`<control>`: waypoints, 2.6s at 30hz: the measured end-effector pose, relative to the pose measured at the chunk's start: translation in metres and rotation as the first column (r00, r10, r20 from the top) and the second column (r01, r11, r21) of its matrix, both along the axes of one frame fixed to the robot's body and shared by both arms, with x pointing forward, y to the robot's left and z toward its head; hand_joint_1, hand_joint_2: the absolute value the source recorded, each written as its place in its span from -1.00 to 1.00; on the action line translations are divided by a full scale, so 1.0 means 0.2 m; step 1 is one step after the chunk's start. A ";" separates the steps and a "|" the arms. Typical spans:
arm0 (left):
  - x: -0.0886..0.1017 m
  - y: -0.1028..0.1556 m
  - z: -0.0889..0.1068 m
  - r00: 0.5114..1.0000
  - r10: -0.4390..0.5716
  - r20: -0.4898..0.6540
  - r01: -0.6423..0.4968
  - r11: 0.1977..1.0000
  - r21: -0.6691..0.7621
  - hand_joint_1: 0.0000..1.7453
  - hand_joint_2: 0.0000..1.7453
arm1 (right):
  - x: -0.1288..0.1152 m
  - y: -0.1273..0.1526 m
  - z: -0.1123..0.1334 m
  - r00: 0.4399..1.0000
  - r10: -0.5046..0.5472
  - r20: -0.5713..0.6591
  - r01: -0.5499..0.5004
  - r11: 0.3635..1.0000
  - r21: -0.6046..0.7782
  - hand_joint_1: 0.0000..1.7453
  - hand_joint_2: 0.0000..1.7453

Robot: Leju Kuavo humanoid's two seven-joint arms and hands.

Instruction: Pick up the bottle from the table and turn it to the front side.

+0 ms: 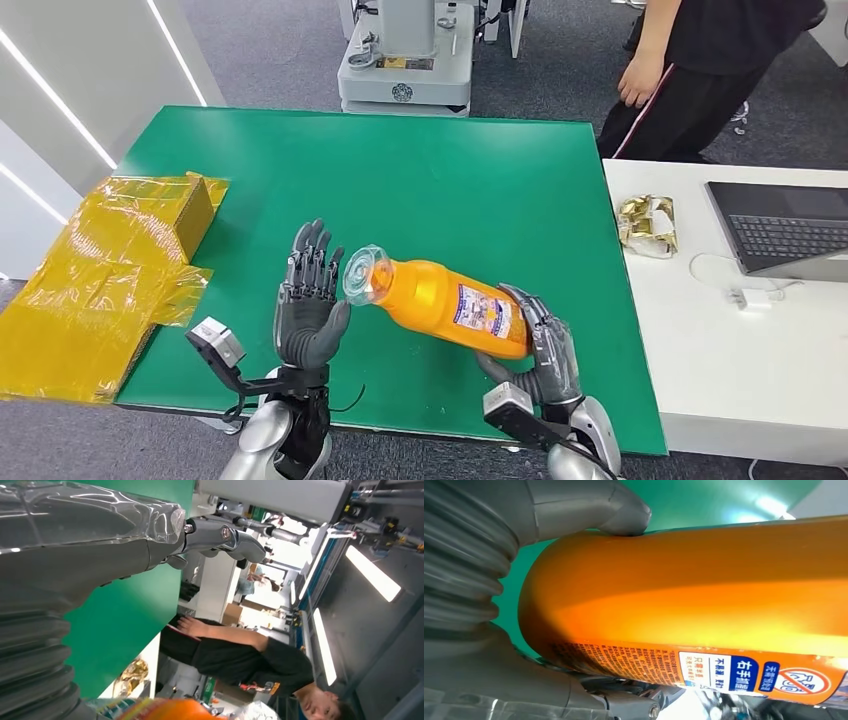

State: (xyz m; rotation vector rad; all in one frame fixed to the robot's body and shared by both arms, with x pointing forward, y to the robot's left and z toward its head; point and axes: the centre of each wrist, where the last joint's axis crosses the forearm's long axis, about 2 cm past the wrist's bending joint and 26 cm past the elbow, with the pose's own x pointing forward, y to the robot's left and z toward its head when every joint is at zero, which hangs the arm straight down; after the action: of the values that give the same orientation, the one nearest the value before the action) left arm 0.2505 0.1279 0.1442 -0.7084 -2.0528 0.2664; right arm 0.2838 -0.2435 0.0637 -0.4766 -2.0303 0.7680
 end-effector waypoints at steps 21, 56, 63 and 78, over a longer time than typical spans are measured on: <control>0.00 -0.02 -0.05 0.999 -0.047 -0.009 0.047 0.998 0.053 -1.00 1.00 | 0.08 0.11 0.02 0.970 0.147 -0.194 -0.163 0.984 -0.068 1.00 1.00; 0.03 -0.03 -0.03 0.998 -0.056 0.008 0.055 0.994 0.098 1.00 1.00 | 0.19 0.23 0.06 0.928 0.206 -0.310 -0.245 0.965 -0.092 0.95 1.00; 0.03 -0.04 -0.02 0.998 -0.059 0.014 0.057 0.994 0.094 1.00 1.00 | 0.19 0.23 0.05 0.927 0.200 -0.316 -0.243 0.965 -0.101 -1.00 1.00; 0.03 -0.03 -0.03 1.000 -0.028 -0.005 0.029 0.995 0.097 1.00 1.00 | 0.02 0.26 0.09 0.990 0.111 -0.087 -0.102 0.989 0.103 -1.00 1.00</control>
State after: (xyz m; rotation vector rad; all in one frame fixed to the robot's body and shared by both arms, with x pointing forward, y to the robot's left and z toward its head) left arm 0.2565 0.1214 0.1391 -0.6763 -2.0356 0.1508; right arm 0.2870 -0.1915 0.0809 -0.2728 -2.0088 0.7365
